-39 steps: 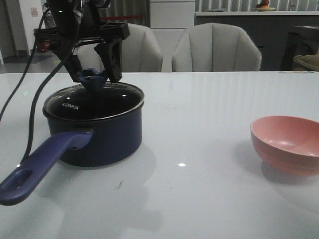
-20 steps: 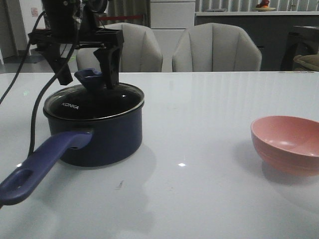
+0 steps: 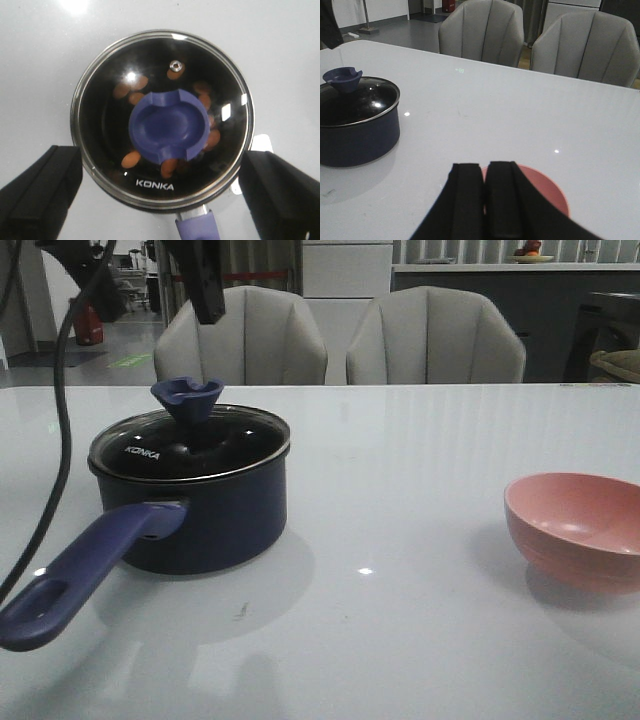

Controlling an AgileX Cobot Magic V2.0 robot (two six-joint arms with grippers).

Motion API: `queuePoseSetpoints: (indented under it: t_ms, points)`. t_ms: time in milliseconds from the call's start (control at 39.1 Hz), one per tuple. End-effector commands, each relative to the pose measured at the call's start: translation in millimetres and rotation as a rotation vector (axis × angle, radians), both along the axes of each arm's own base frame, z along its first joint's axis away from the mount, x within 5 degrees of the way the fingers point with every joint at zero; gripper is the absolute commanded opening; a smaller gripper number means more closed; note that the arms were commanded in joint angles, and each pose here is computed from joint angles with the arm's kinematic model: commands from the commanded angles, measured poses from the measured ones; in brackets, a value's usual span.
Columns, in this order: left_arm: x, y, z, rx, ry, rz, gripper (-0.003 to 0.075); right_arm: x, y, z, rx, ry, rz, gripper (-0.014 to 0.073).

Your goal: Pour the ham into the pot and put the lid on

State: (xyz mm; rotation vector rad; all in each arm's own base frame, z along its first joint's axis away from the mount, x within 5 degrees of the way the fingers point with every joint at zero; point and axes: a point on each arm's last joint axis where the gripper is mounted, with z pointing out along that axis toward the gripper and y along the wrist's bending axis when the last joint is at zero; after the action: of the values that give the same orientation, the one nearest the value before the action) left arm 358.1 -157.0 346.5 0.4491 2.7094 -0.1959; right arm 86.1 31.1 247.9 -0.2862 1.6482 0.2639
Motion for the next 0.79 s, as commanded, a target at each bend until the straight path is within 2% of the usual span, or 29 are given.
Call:
queuePoseSetpoints:
  t_ms: [0, 230, 640, 768]
  points:
    - [-27.3, 11.4, 33.6, -0.026, -0.116, -0.003, 0.0636, 1.3, -0.5, 17.1, 0.031, -0.105, -0.009, 0.0147]
    - [-76.7, 34.5, 40.3, -0.05, -0.217, 0.001, 0.0636, 1.3, -0.5, 17.1, 0.031, -0.105, -0.009, 0.0147]
    - [-176.0, 75.4, 21.3, -0.139, -0.352, 0.008, 0.0636, 1.3, -0.5, 17.1, 0.031, -0.105, -0.009, 0.0147]
    - [-210.9, 90.7, 15.7, -0.178, -0.442, 0.011, 0.0636, 1.3, -0.5, 17.1, 0.031, -0.105, -0.009, 0.0147]
